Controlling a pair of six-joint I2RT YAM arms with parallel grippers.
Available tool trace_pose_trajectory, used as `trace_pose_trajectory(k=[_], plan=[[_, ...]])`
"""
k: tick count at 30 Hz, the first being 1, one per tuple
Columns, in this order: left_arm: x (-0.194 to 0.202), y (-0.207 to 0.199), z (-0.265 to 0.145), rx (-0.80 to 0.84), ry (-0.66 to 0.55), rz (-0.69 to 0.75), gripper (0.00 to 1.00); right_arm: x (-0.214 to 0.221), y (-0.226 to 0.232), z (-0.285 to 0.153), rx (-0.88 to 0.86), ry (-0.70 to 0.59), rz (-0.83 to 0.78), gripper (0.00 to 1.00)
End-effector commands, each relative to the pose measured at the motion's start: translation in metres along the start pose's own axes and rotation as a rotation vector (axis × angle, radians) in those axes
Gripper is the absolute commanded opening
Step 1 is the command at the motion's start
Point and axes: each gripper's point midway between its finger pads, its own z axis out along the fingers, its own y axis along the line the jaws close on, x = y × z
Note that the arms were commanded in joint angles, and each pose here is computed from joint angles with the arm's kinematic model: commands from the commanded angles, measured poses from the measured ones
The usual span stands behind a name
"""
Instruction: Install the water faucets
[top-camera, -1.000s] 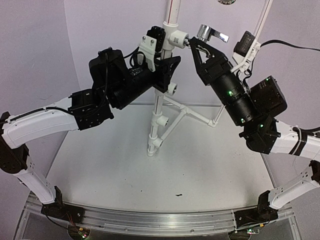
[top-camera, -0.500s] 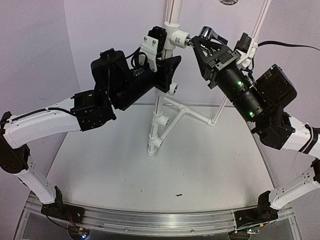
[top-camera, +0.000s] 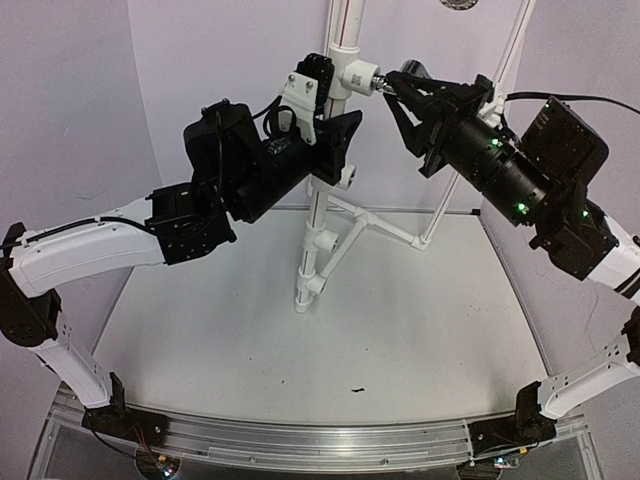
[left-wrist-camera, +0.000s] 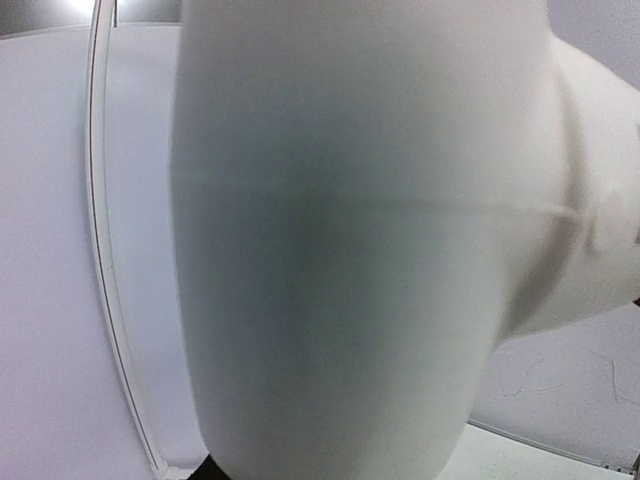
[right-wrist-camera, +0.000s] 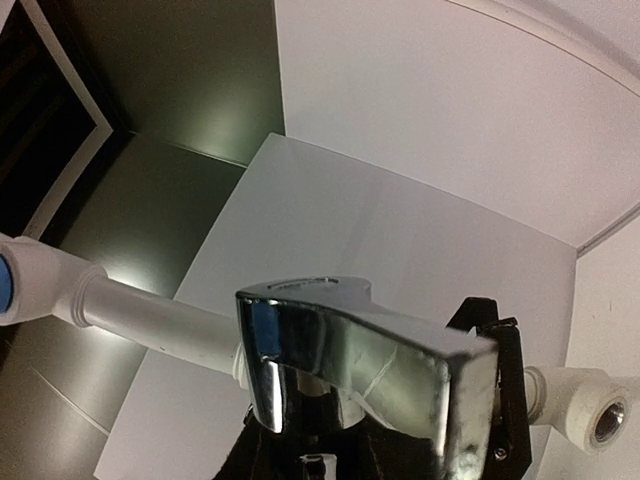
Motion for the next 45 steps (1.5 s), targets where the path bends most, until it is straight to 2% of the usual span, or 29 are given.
trace_pose_trajectory(k=[1, 7, 15, 18, 22, 29, 33, 36, 38, 39, 45], plan=[[0.256, -0.097, -0.065, 0.211, 0.721, 0.034, 0.00, -0.035, 0.023, 0.002, -0.019, -0.122, 0.178, 0.00], [0.259, -0.092, -0.065, 0.194, 0.713, 0.058, 0.00, -0.049, 0.040, -0.005, -0.045, -0.146, 0.265, 0.00], [0.254, -0.084, -0.063, 0.161, 0.692, 0.030, 0.00, -0.068, 0.053, -0.014, -0.055, -0.204, 0.264, 0.02], [0.249, -0.079, -0.061, 0.143, 0.685, 0.000, 0.00, -0.069, 0.056, -0.016, -0.053, -0.203, 0.183, 0.11], [0.241, -0.073, -0.058, 0.118, 0.672, -0.051, 0.00, -0.068, 0.053, -0.016, -0.037, -0.199, 0.082, 0.28], [0.223, -0.066, -0.054, 0.094, 0.644, -0.141, 0.00, -0.066, 0.048, -0.016, -0.020, -0.198, 0.011, 0.44], [0.216, -0.057, -0.049, 0.057, 0.638, -0.165, 0.00, -0.062, 0.040, -0.019, -0.006, -0.181, -0.010, 0.64], [0.202, -0.049, -0.045, 0.025, 0.621, -0.214, 0.00, -0.063, 0.029, -0.024, 0.026, -0.187, -0.033, 0.85], [0.193, -0.043, -0.043, 0.003, 0.609, -0.245, 0.00, -0.063, 0.019, -0.027, 0.052, -0.188, -0.044, 0.95], [0.187, -0.040, -0.042, -0.008, 0.602, -0.263, 0.00, -0.062, 0.015, -0.028, 0.065, -0.189, -0.045, 0.98], [0.163, -0.034, -0.039, -0.022, 0.568, -0.340, 0.00, -0.058, -0.013, -0.035, 0.135, -0.186, -0.078, 0.98]])
